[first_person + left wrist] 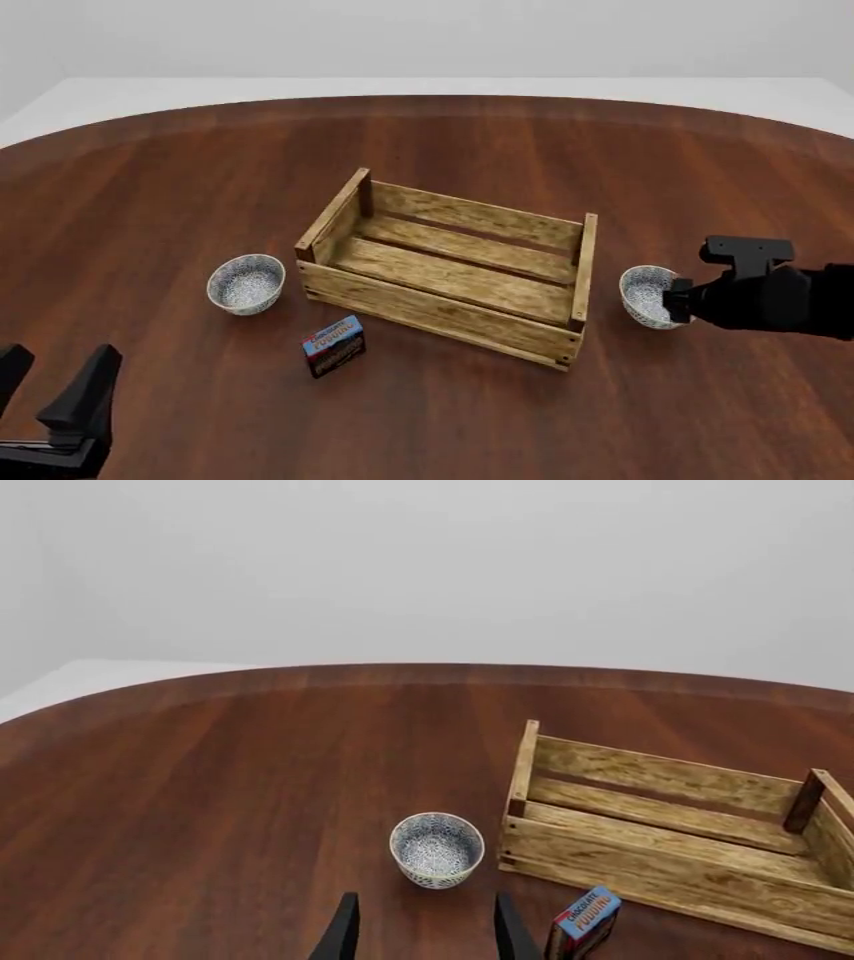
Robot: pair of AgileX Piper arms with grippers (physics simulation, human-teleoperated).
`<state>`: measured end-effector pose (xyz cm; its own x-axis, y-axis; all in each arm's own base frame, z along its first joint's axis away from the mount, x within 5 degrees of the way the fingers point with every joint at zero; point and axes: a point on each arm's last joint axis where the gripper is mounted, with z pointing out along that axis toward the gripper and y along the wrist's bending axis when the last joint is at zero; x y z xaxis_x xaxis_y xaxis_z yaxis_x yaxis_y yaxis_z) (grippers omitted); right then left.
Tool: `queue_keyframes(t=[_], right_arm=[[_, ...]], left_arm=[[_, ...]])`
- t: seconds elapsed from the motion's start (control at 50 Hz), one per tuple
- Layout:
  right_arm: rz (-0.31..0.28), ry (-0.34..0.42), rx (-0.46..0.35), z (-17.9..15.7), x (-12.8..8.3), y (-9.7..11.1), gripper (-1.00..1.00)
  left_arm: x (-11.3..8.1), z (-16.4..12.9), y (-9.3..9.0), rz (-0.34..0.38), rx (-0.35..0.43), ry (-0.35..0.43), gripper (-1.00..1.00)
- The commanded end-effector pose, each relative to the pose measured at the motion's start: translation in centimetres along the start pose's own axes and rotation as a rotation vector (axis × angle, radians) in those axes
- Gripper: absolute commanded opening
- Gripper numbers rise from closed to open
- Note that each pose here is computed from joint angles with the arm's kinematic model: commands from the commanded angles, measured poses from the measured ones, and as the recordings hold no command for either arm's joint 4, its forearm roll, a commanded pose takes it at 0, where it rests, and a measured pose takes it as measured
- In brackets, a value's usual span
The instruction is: Stack the right bowl on the left bowl and place them in the tray.
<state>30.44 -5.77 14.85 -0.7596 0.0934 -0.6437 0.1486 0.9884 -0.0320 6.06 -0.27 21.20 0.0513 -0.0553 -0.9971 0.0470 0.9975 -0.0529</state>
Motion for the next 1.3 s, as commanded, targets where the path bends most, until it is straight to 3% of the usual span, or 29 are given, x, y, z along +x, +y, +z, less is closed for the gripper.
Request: queue_keyframes(t=[0.02, 0.22, 0.24, 0.68, 1.3], right_arm=[[0.002, 0.018, -0.003, 1.1, 0.9, 0.1, 1.0], [-0.004, 0.031, -0.008, 1.6, 1.3, 0.4, 1.0], [-0.004, 0.03, -0.008, 1.5, 1.3, 0.4, -1.0], [-0.011, 0.013, -0.006, 0.6, 0.8, 0.3, -1.0], [-0.029, -0.153, -0.001, -7.0, -2.5, 0.3, -1.0]], left_arm=[[0.0, 0.1, 0.0, 0.0, 0.0, 0.003, 1.0], [0.0, 0.1, 0.0, -0.001, -0.002, 0.003, 1.0], [0.0, 0.1, 0.0, 0.0, -0.002, 0.003, 1.0], [0.0, -0.1, 0.0, -0.006, -0.001, 0.002, 1.0], [0.0, 0.0, 0.0, -0.008, 0.004, -0.003, 1.0]])
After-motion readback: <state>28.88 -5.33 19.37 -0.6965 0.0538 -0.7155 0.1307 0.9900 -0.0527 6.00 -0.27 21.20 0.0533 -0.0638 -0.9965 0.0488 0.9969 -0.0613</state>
